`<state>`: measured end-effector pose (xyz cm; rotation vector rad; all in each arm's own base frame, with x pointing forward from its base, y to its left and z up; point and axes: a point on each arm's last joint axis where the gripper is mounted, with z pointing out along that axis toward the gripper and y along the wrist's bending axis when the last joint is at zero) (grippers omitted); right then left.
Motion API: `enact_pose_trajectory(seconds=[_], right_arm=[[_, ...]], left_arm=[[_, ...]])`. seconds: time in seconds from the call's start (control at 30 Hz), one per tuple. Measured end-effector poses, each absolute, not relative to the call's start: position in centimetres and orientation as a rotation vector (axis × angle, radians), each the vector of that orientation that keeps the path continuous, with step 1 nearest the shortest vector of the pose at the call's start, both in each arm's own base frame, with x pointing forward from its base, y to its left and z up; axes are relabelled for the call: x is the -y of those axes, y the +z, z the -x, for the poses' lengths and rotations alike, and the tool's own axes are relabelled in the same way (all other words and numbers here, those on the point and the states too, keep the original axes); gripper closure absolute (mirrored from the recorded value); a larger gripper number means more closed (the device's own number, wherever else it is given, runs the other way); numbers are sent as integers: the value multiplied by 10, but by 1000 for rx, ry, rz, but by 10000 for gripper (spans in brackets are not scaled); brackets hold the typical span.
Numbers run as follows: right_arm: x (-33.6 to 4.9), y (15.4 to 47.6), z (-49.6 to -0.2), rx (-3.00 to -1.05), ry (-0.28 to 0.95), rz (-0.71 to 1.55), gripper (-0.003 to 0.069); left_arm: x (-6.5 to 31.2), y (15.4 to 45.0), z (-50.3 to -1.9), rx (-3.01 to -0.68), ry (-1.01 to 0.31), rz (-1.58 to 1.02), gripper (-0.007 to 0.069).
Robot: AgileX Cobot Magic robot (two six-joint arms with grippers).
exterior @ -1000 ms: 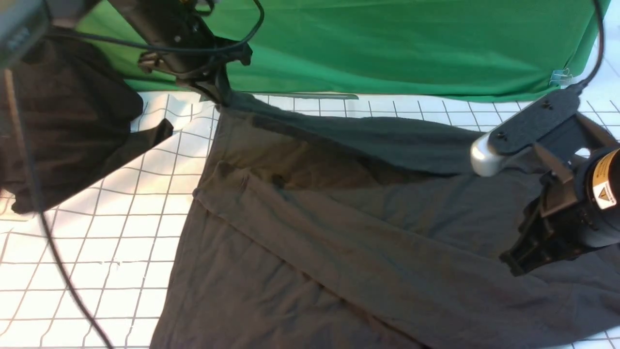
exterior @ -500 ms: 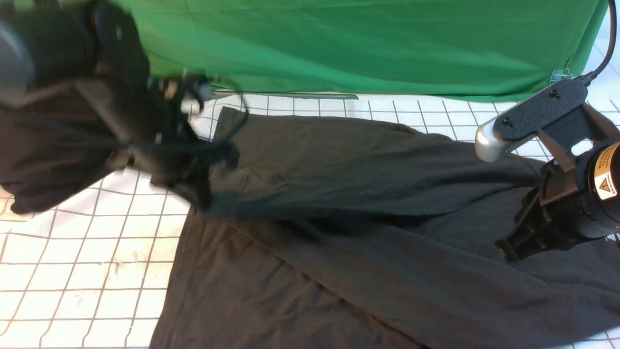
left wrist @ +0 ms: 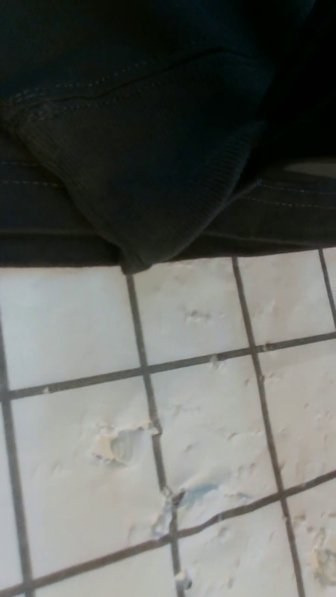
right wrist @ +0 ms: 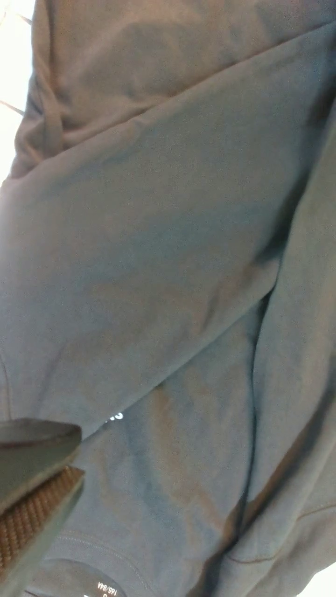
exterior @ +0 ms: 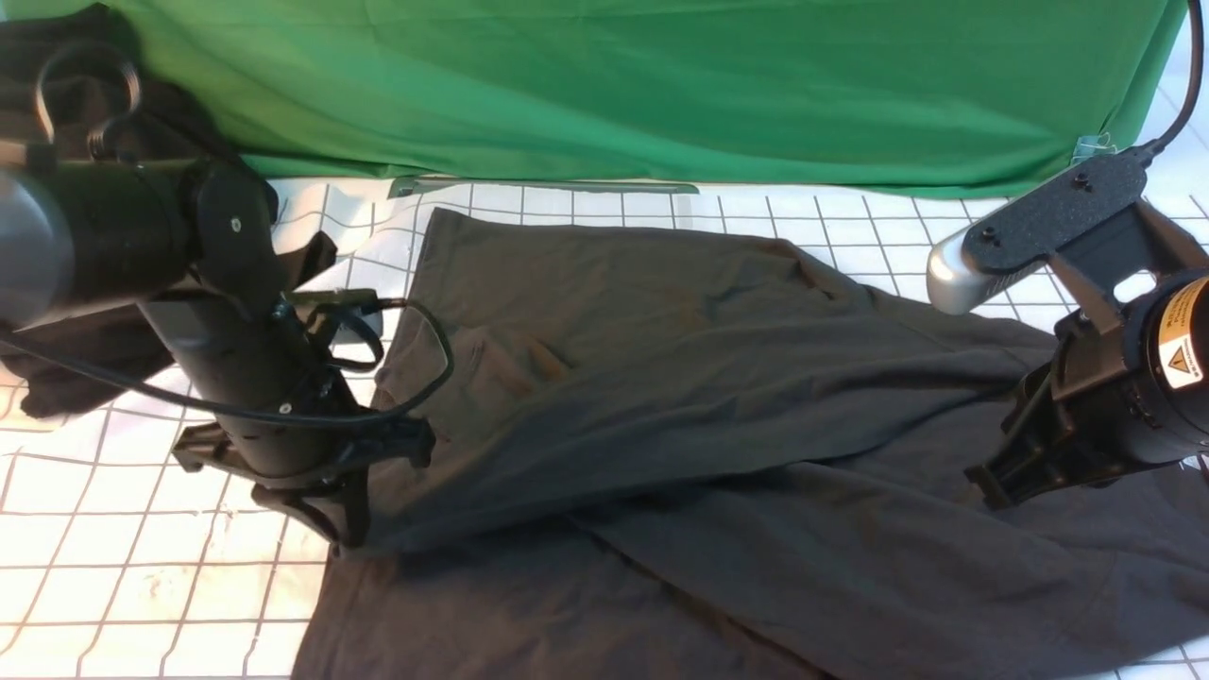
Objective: Fold a long-sleeved shirt over a white checkered tablecloth.
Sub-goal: 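Fold the left side of the dark shirt inward over its body with the left gripper, then grasp the near edge of the shirt at its hem and shoulder corners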
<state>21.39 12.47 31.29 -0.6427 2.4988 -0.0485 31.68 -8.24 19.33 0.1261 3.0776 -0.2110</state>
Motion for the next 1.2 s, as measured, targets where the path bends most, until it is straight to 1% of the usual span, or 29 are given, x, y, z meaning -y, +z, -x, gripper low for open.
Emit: enact_pose_trajectory(seconds=[0.07, 0.13, 0.17, 0.2, 0.23, 0.27, 0.3, 0.33, 0.4, 0.5, 0.57, 0.7, 0.8, 0.9, 0.97, 1.03, 1.07, 1.1, 1.13, 1.2], right_arm=[[-125, 313, -214, -2497, -47, 643, 607], [-125, 313, -214, -2496, -47, 643, 607], [-125, 313, -214, -2496, -47, 643, 607], [-125, 313, -214, -2496, -47, 643, 607], [-125, 313, -214, -2496, -47, 643, 606], [-125, 313, -214, -2496, -47, 643, 605], [-125, 313, -214, -2496, -47, 643, 602], [-125, 313, -214, -2496, -47, 643, 600], [-125, 313, -214, -2496, -47, 643, 597], [-125, 313, -214, -2498, -48, 643, 596], [-125, 313, -214, -2500, -48, 642, 595], [-125, 313, -214, -2497, -44, 642, 591], [-125, 313, -214, -2497, -43, 641, 588], [-125, 313, -214, -2499, -44, 641, 587], [-124, 312, -213, -2508, -50, 643, 587], [-123, 311, -212, -2524, -72, 671, 587], [-122, 311, -211, -2537, -89, 698, 587], [-120, 309, -208, -2559, -108, 730, 587], [-120, 309, -207, -2576, -119, 752, 587], [-119, 304, -201, -2629, -116, 812, 587]], left_arm=[[83, 193, -315, -3093, -217, -127, 498], [82, 193, -312, -3126, -216, -132, 407], [82, 193, -311, -3143, -215, -135, 398], [81, 193, -305, -3203, -204, -150, 311], [80, 193, -302, -3239, -192, -162, 254], [80, 193, -302, -3246, -190, -164, 246], [78, 194, -296, -3292, -173, -163, 188], [77, 194, -293, -3307, -169, -144, 162], [77, 194, -283, -3307, -181, -111, 134], [78, 191, -266, -3293, -168, -80, 129], [81, 184, -241, -3259, -148, -42, 134], [89, 170, -215, -3188, -150, -91, 155], [93, 159, -205, -3157, -149, -127, 174], [94, 156, -202, -3144, -141, -107, 202], [93, 155, -202, -3137, -125, -105, 265], [91, 155, -202, -3132, -102, -127, 351], [90, 156, -201, -3128, -91, -141, 412], [90, 158, -201, -3114, -102, -150, 491], [90, 160, -200, -3104, -113, -163, 545], [89, 166, -196, -3081, -124, -178, 597]])
